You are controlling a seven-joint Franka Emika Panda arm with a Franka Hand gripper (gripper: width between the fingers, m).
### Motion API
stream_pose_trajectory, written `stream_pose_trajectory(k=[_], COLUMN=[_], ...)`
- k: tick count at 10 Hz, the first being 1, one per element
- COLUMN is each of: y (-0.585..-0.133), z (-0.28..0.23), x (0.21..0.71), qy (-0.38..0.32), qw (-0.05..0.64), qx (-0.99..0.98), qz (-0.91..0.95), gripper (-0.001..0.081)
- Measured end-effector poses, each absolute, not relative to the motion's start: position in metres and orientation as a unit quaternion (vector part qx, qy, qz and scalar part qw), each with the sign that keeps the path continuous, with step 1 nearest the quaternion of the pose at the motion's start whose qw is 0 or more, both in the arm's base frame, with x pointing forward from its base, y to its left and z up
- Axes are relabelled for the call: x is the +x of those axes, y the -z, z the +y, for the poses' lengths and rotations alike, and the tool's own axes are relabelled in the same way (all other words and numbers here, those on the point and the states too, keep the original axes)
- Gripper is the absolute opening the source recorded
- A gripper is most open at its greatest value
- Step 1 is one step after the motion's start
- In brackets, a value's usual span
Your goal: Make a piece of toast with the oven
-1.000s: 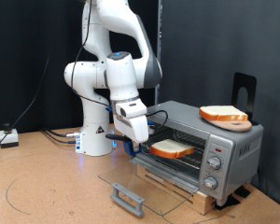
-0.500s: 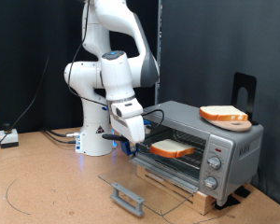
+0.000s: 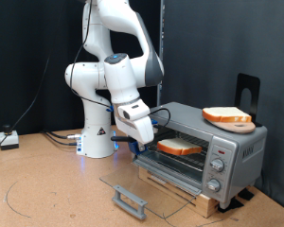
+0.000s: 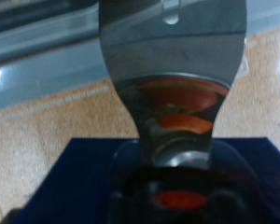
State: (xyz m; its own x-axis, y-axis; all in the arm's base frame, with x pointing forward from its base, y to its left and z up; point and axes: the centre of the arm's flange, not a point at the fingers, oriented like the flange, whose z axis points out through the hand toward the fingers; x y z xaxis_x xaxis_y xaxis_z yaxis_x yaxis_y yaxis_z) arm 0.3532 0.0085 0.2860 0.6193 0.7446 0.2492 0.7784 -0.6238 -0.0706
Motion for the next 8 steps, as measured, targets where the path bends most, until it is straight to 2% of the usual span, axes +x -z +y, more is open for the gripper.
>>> stream_pose_trajectory(k=[5, 8], y=[-0.293, -0.289], z=[0.030, -0.002], x=[0.340, 0.343], qy=[0.096, 0.067], qw=[0.078, 0.043], qx=[-0.889, -0.898], qz=[-0.441, -0.432], gripper=[0.0395, 0.0395])
